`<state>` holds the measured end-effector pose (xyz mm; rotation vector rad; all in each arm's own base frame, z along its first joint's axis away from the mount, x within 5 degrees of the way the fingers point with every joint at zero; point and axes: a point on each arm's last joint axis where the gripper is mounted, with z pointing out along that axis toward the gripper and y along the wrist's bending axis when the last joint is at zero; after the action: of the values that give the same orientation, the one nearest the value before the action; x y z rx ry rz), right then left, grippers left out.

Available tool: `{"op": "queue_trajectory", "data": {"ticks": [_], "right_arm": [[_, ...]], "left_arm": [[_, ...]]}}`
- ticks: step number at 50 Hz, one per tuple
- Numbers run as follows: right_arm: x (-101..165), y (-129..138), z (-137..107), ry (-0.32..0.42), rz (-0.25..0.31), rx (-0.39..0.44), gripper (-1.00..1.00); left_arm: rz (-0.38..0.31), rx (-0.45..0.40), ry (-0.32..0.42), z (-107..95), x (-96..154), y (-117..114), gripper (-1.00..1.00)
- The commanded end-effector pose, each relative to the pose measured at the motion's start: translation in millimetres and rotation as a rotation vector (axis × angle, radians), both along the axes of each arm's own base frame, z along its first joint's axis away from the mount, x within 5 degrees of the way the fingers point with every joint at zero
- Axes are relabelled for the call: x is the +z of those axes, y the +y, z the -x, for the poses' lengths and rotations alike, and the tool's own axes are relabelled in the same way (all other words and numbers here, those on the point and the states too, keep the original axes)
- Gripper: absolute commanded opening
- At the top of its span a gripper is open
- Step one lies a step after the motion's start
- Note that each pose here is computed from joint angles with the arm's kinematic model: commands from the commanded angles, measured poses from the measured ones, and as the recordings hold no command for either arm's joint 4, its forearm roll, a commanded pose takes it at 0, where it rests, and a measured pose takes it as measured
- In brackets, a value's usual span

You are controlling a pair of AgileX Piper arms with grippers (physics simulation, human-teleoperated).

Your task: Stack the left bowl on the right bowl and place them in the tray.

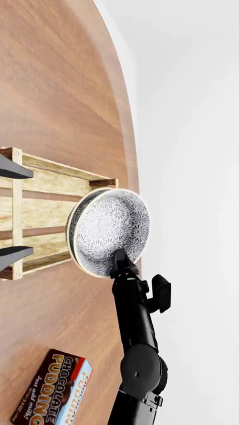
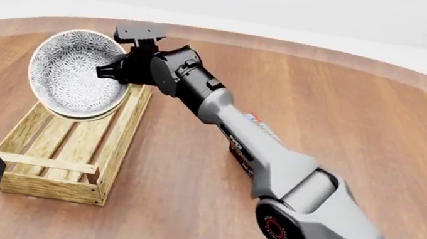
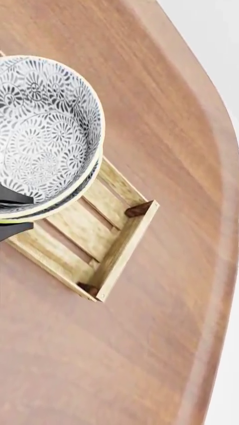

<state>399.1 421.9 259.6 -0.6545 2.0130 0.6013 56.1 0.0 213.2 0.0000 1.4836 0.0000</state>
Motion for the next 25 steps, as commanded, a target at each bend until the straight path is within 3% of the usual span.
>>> {"op": "queue_trajectory", "data": {"ticks": [1, 25], "right_arm": [[-1.8, 5.5, 3.7, 0.008, -0.024, 0.005, -1.0], [-22.7, 19.1, 8.2, 0.029, -0.014, 0.022, -1.0]], "left_arm": [[0.0, 0.0, 0.0, 0.0, 0.0, 0.0, 1.0], [0.0, 0.0, 0.0, 0.0, 0.0, 0.0, 1.0]]}}
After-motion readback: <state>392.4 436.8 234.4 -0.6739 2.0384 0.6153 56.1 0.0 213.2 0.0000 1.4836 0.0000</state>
